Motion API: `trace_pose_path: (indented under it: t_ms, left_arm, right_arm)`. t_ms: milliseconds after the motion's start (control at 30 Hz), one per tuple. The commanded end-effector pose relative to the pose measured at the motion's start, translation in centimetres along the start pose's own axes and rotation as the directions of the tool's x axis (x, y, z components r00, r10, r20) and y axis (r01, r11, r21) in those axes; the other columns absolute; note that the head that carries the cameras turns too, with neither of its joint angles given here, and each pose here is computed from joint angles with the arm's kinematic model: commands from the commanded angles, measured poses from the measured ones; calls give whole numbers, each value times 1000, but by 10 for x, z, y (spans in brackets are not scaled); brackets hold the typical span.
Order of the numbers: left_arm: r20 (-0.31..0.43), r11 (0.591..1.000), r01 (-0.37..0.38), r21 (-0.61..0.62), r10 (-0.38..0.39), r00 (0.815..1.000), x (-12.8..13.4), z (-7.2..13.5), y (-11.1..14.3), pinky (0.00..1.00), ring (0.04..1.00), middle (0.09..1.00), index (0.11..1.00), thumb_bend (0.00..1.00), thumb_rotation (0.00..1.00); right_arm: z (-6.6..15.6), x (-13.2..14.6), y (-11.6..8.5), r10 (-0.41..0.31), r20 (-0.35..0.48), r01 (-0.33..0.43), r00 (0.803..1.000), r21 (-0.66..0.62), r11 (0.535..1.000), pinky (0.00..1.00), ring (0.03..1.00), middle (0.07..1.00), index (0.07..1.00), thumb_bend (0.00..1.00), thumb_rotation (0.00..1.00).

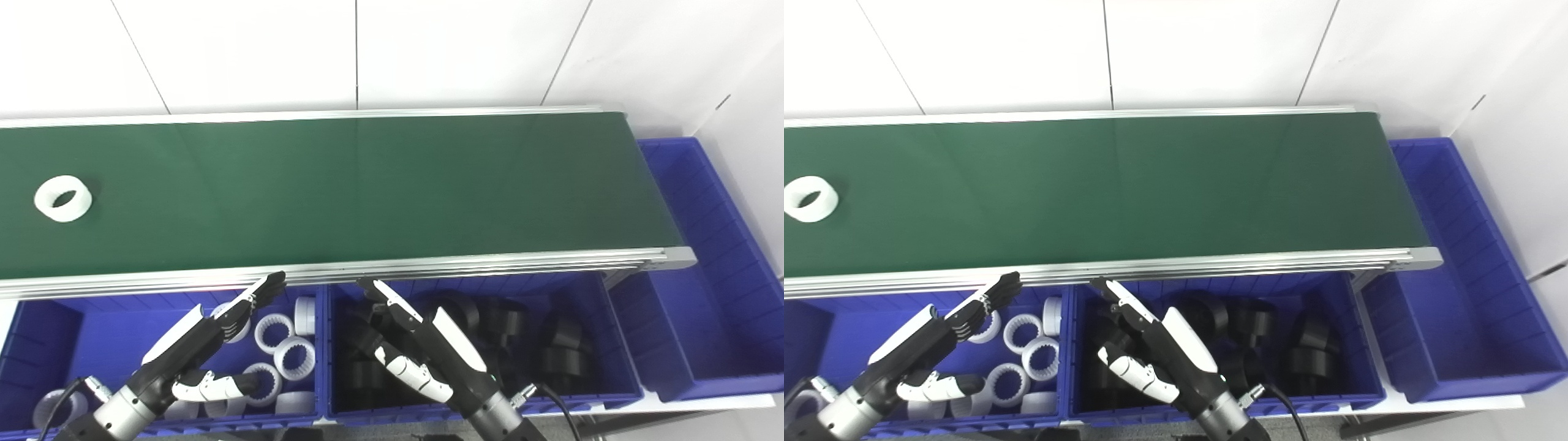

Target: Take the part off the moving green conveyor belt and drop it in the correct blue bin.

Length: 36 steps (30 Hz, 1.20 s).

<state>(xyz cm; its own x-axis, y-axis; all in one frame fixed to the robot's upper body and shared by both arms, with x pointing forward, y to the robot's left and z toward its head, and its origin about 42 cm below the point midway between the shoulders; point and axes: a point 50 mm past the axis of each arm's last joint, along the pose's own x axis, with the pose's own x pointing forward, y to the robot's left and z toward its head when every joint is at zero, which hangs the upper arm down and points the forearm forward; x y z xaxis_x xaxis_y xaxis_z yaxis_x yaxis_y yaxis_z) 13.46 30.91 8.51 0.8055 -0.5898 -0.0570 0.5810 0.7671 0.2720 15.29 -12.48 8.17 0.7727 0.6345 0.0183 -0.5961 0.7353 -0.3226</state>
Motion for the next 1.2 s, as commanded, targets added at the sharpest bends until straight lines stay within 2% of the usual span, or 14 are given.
trace_pose_path:
  t_ms: [0,967,1167]
  left_arm:
    - [31,1000,-10,18,10,999,0,7,6,997,1000,1000,1000,468,618]
    - [33,1000,-9,24,8,999,2,8,6,997,1000,1000,1000,473,621]
    - [33,999,-2,32,1,999,2,0,-1,984,1000,1000,1000,468,635]
  right_arm:
    - [10,3,-1,-15,51,15,999,9,1000,868,937,973,956,449,974]
    - [11,4,-4,-5,54,6,999,-5,1000,872,942,976,959,440,985]
    - [2,-2,-1,-5,56,6,998,-7,1000,864,937,975,963,431,981]
